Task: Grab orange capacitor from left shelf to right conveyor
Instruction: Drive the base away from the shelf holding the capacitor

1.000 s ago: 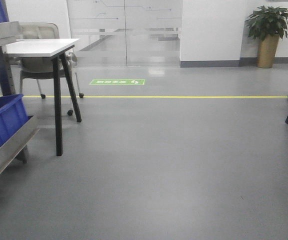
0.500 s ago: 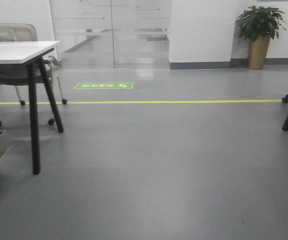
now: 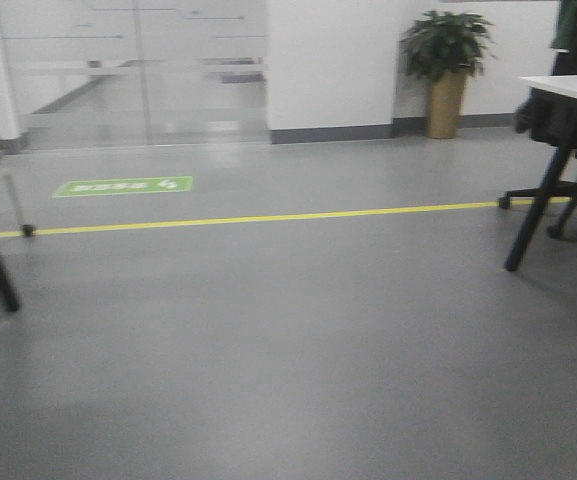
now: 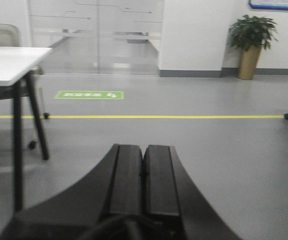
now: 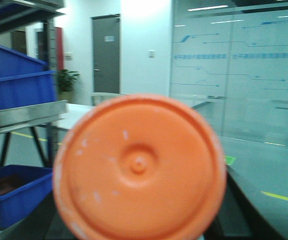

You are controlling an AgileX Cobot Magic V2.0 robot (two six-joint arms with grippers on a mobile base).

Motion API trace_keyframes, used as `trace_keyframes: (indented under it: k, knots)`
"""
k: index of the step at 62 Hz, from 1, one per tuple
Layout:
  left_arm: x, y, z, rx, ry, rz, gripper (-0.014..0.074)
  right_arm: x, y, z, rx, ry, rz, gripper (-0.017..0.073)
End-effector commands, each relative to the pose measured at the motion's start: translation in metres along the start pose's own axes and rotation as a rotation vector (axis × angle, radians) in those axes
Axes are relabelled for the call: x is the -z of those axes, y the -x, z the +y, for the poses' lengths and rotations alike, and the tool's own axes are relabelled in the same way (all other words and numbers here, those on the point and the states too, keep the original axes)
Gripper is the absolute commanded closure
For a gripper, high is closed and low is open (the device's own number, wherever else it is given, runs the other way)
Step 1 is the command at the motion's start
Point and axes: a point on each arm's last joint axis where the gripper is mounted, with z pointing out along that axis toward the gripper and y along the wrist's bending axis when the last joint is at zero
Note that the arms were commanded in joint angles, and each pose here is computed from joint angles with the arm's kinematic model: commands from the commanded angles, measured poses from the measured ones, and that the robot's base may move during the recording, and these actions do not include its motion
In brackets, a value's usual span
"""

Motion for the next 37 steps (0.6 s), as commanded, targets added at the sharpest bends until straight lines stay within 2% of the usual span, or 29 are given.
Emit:
trace_keyframes:
  k: [1,37]
  knots:
    - [0.0002,0.0012,-0.0005,0.010,-0.008,-0.075,0.0720,-0.0014,0.0154,0.0009,0.019,0.007,-0.101,0.0504]
    - [0.0002,0.0012,-0.0005,0.010,-0.008,-0.075,0.0720,-0.0014,0.0154,0.0009,0.019,0.007,-0.101,0.0504]
